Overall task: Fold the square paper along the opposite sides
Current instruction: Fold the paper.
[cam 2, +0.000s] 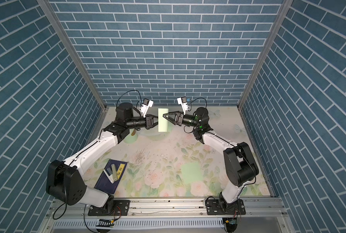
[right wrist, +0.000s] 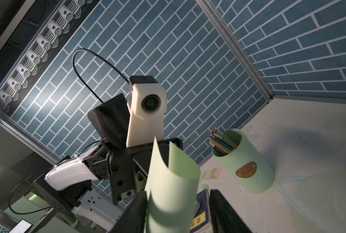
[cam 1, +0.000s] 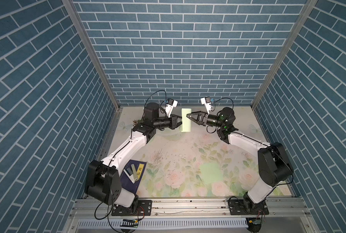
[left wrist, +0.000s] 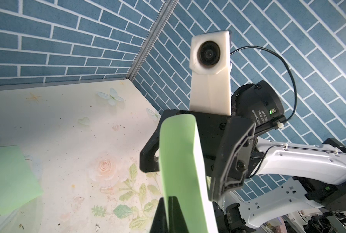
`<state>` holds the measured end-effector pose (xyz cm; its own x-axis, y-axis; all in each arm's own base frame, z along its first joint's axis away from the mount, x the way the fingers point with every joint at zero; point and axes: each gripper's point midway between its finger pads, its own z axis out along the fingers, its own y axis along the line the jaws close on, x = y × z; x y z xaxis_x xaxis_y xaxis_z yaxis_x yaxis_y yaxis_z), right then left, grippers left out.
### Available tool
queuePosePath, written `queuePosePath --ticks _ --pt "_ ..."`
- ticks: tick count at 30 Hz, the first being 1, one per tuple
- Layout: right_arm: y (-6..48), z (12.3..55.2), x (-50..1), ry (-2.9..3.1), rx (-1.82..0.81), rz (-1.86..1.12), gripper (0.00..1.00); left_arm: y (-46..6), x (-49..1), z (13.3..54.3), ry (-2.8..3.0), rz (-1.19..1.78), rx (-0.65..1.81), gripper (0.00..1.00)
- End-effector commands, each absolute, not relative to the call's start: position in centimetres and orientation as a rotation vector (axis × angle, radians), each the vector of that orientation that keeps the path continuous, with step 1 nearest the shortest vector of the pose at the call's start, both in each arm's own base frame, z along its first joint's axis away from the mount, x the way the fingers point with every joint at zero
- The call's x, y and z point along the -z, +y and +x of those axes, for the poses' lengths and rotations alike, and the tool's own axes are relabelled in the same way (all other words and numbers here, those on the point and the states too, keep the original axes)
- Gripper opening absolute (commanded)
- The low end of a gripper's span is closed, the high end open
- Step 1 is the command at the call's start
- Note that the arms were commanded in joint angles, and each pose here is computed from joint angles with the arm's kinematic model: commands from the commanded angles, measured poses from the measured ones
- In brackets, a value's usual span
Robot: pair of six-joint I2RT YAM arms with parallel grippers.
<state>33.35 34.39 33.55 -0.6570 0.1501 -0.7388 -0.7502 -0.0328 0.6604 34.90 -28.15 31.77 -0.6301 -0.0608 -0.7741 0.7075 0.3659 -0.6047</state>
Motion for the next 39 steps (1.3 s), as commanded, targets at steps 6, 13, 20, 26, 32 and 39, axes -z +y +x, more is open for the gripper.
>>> queuePosePath --ticks 6,13,20,26,32,39 --pt "34.39 32.48 -35.33 1.518 -1.8 -0.689 0.41 -28.11 -33.05 33.93 1.859 0.599 1.33 0.0" --pt "34.45 32.38 -35.5 1.508 -1.81 -0.694 0.35 -28.1 -32.68 34.06 1.868 0.59 1.332 0.0" --pt "34.41 32.01 -35.33 1.513 -1.823 -0.707 0.29 -28.23 -33.11 34.13 1.861 0.598 1.333 0.0" --pt "34.64 31.81 -34.94 1.533 -1.839 -0.735 0.4 -28.35 -33.04 34.12 1.864 0.601 1.339 0.0" --pt "34.78 31.97 -34.78 1.545 -1.847 -0.729 0.42 -28.49 -33.33 33.99 1.858 0.607 1.34 0.0" --pt "34.64 31.84 -35.14 1.526 -1.856 -0.728 0.29 -28.54 -33.17 34.07 1.863 0.606 1.341 0.0"
